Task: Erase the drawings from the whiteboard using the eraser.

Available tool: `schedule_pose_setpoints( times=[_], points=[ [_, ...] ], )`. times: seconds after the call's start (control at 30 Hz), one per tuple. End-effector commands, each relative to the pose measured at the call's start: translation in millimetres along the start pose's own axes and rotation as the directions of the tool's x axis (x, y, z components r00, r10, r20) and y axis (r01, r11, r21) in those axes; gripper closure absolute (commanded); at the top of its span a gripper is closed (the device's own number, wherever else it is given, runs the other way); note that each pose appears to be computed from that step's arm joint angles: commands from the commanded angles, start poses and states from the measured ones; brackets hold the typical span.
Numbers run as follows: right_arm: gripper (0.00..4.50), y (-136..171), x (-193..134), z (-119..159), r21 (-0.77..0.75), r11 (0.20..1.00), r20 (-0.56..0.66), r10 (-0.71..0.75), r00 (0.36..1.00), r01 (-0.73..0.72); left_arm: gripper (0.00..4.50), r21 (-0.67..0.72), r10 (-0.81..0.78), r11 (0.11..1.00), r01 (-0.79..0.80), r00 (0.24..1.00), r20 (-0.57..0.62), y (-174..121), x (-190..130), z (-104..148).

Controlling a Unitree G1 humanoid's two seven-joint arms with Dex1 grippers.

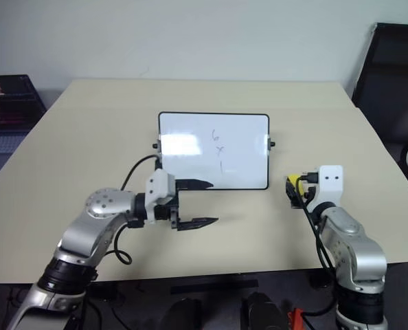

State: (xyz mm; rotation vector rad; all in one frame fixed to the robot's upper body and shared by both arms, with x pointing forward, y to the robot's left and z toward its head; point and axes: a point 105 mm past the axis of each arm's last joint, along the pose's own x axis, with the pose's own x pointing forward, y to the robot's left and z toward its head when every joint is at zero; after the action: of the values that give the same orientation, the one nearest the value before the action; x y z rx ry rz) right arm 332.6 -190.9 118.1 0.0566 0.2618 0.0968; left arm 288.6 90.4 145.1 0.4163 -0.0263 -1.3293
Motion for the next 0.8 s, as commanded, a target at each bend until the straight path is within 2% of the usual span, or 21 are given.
schedule_pose_setpoints(
  times=[0.03, 0.3, 0.5, 0.8],
  points=[
    [0.05, -1, 8, 12, -0.008, 1.000, 0.041, -0.008, 0.999, 0.009, 0.00, 0.054, -0.030, 0.998, 0.029, 1.000, 0.006, -4, 1, 7],
    [0.05, -1, 29, 11, -0.026, 1.000, 0.029, 0.002, 1.000, -0.001, 0.00, 0.061, 0.013, 0.998, -0.014, 1.000, 0.008, 3, -4, 8],
    [0.05, -7, 34, 7, -0.020, 1.000, 0.020, -0.011, 1.000, 0.011, 0.00, 0.085, 0.067, 0.994, -0.067, 0.998, 0.002, 18, -9, 10],
    [0.05, -11, 41, -4, -0.021, 1.000, -0.013, -0.022, 1.000, 0.021, 0.00, 0.090, 0.075, 0.993, -0.075, 0.997, -0.001, 21, -8, 10]
  ],
)
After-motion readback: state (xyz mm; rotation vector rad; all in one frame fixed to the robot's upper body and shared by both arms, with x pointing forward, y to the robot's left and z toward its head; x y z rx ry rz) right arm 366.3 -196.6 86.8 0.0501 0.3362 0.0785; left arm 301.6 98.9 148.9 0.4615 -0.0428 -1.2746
